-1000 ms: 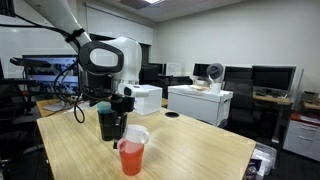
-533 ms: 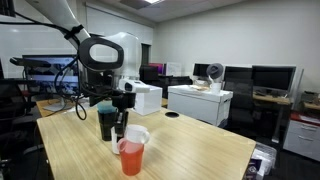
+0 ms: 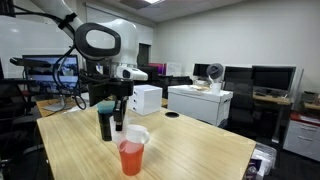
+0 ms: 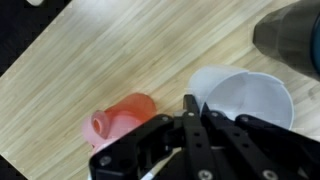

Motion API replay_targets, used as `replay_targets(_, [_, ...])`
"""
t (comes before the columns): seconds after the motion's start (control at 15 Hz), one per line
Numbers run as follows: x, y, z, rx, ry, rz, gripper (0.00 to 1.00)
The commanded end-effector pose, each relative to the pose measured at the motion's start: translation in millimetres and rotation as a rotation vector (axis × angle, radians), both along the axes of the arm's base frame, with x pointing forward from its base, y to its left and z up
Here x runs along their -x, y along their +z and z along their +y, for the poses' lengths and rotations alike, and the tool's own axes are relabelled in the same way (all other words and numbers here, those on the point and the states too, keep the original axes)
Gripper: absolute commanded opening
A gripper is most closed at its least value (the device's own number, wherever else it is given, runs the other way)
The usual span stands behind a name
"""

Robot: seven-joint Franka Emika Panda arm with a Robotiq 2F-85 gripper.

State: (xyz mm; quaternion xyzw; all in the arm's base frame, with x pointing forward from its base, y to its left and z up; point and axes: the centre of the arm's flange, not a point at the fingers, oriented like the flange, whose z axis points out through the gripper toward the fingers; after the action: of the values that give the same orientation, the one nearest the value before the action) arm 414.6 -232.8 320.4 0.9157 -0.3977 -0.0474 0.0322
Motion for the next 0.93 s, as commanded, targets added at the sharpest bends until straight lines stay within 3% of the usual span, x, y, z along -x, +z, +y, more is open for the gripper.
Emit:
replay_targets(0.0, [1.3, 25.0, 14.7, -0.017, 0.047, 0.005, 0.02])
replay_targets(0.87, [-28.2, 139.3, 50.5, 0.049, 0.177, -0.095, 0.02])
